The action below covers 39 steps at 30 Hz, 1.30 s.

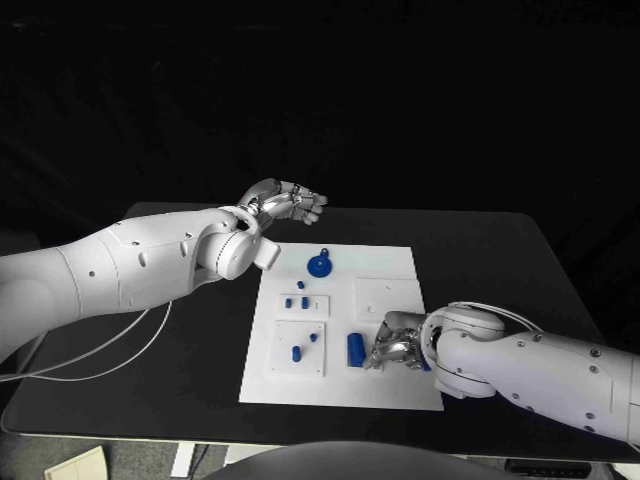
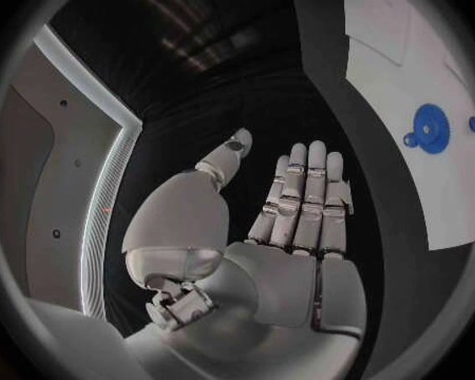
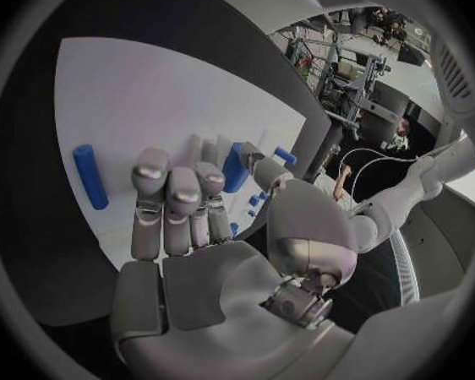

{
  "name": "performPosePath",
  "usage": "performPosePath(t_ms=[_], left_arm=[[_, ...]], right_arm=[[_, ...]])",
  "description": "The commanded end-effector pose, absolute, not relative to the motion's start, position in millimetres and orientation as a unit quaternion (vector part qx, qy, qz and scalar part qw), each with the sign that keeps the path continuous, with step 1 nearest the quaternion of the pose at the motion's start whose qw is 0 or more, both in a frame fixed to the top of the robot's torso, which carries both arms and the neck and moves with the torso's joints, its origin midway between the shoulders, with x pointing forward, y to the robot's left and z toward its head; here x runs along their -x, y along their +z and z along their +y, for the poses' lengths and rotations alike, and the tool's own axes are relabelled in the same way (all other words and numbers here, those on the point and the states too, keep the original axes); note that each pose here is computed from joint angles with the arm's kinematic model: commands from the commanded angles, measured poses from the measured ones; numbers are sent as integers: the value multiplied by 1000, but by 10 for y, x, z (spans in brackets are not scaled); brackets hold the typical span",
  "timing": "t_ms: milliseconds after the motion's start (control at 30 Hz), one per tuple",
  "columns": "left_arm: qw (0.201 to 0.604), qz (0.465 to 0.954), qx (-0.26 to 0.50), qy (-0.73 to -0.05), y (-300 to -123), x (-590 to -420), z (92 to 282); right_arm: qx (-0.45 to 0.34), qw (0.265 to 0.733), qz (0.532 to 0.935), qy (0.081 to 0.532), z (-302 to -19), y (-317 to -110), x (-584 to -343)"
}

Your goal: Assemble the parts on the task board

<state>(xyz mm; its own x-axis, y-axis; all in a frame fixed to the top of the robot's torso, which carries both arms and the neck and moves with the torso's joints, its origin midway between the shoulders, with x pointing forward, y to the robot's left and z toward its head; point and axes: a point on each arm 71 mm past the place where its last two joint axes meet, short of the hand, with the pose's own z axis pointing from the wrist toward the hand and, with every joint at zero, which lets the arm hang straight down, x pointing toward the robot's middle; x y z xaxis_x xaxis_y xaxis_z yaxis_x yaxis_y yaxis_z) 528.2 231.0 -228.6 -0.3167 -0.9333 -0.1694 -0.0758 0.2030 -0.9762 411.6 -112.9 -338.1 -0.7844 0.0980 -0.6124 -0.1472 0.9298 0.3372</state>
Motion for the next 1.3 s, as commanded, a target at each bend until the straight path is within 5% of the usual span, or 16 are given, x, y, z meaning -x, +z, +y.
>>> performPosePath(t_ms=[33,633,1300], left_arm=[[429,642,390,-502,-2274,-5280,2289],[429,643,391,-501,-2276,-5281,2294],[428,643,391,-501,-2277,-5280,2296]], right_arm=[[16,342,923,177,-1151,-3370,-4142],[10,313,929,196,-1144,-3372,-4080],[29,348,918,190,-1084,-3338,-4111]])
